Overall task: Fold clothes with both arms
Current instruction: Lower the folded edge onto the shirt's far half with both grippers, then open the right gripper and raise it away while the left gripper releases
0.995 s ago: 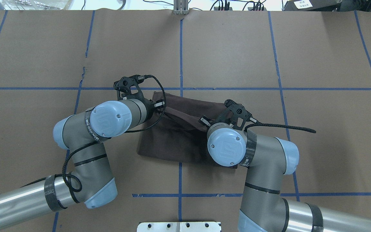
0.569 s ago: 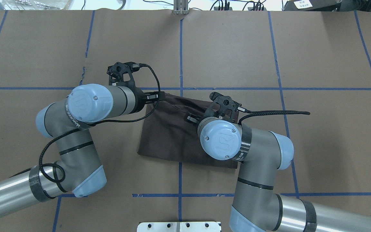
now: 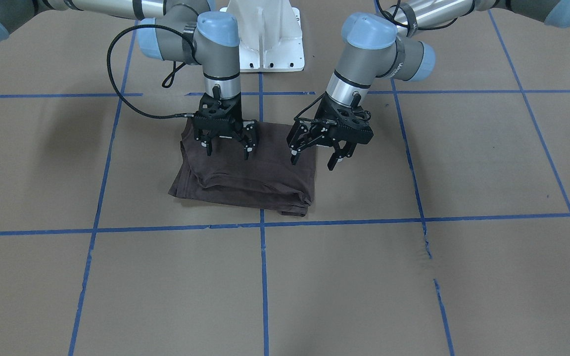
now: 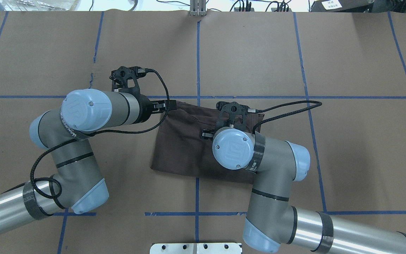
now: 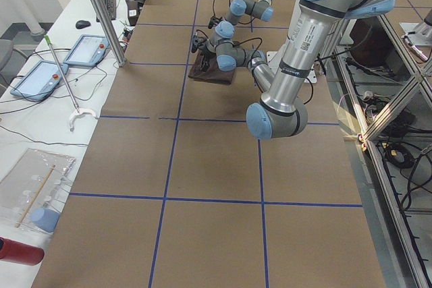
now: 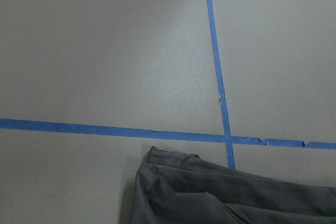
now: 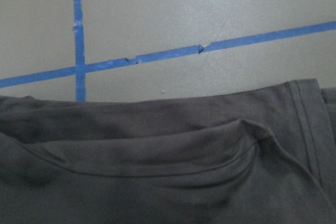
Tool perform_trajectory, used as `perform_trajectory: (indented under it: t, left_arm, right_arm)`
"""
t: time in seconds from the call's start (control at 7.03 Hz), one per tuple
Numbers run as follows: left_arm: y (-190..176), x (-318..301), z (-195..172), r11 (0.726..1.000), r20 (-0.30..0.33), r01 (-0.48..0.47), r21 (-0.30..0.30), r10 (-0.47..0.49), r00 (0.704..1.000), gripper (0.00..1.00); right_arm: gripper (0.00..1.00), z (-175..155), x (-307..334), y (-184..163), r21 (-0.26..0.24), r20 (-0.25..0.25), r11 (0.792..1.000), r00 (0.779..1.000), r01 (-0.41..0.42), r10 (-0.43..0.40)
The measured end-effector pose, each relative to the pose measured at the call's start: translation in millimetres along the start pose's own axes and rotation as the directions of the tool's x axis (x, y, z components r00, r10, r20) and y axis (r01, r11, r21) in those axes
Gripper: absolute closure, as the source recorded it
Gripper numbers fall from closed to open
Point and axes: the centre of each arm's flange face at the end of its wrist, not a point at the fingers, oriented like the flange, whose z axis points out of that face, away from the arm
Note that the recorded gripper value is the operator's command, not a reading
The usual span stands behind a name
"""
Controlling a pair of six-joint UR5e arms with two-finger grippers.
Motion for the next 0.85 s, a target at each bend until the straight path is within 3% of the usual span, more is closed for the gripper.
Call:
perform_trajectory:
  t: [0.57, 0.85]
  left_arm:
    - [3, -5, 7, 1.000, 0.014, 0.003, -0.006, -0.003, 1.000, 0.00]
    - [8, -7, 25, 1.000, 0.043, 0.000, -0.019, 0.001, 0.999, 0.00]
  right_arm:
    - [0.00, 70, 63, -102, -0.014, -0.173, 0.988, 0.973, 0.151, -0.151]
    - [0.00, 64, 95, -169, -0.073, -0.156, 0.989, 0.978, 0.130, -0.140]
